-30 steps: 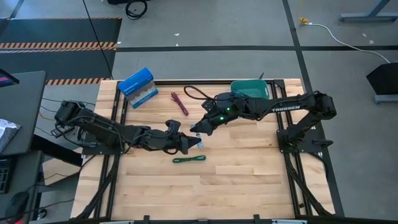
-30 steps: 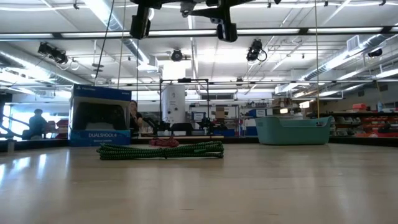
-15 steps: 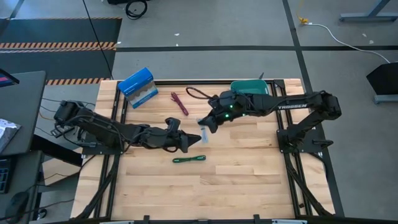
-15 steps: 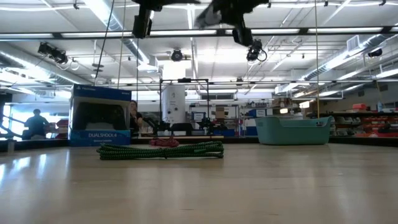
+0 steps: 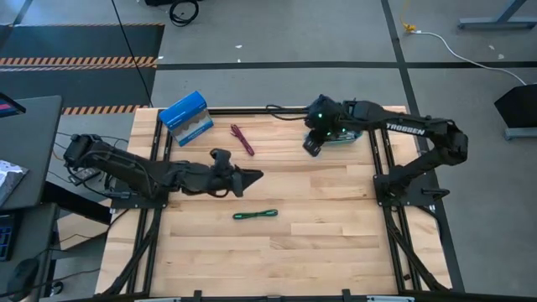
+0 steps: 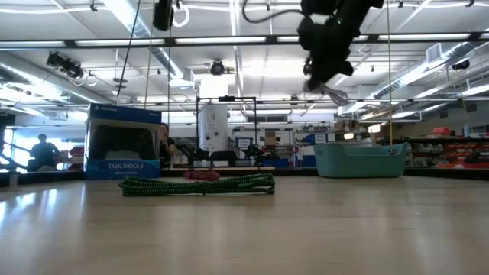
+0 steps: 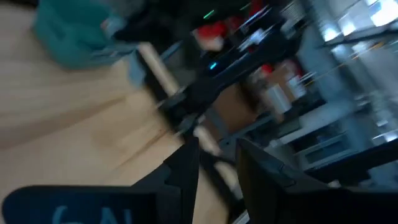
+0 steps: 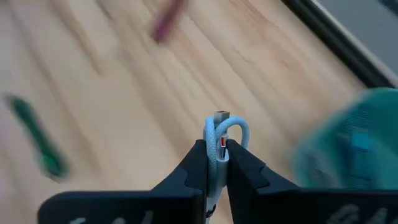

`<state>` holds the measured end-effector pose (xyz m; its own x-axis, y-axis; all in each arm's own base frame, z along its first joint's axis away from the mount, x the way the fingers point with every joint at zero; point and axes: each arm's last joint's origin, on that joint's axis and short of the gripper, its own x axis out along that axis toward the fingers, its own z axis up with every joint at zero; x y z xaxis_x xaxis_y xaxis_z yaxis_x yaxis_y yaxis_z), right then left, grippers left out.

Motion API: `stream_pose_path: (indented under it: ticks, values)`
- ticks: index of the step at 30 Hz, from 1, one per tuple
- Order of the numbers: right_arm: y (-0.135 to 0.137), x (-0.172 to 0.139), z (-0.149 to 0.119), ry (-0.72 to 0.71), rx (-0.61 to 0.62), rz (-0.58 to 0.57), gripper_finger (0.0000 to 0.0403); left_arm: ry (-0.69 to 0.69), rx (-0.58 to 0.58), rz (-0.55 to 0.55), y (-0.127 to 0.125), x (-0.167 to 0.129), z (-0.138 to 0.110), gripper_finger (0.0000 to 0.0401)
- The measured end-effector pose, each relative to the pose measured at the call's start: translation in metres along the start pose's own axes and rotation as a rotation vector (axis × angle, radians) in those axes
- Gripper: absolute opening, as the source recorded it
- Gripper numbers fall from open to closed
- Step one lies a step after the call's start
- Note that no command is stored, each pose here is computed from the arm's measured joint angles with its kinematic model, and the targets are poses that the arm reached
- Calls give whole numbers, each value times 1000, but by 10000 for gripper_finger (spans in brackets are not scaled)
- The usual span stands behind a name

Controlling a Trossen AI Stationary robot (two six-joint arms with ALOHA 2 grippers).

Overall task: Pick and place USB-C Cables
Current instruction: Put the light blue charger cable into the green bin, then put the green charger cable into the green bin

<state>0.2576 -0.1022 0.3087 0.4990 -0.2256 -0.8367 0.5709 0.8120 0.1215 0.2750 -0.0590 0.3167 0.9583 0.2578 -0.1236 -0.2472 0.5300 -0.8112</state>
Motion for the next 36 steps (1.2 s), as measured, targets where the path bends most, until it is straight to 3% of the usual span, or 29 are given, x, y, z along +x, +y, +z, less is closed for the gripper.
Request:
stream_pose_path:
  ticks: [8, 11, 21, 30, 36]
  values:
    - [-57, 10, 5, 111, -323, -265, 35, -126, -26, -128, -13, 1, 16, 112]
    - [-79, 17, 10, 137, -370, -332, 35, -164, -22, -161, -16, 1, 20, 112]
    - [-128, 52, 7, 311, -371, -347, 35, -211, -14, -185, -19, 0, 24, 112]
    - [-146, 72, 3, 390, -354, -355, 140, -213, -14, -184, -19, 0, 24, 112]
    - [-145, 73, 4, 359, -258, -377, 168, -212, -12, -183, -19, 0, 24, 112]
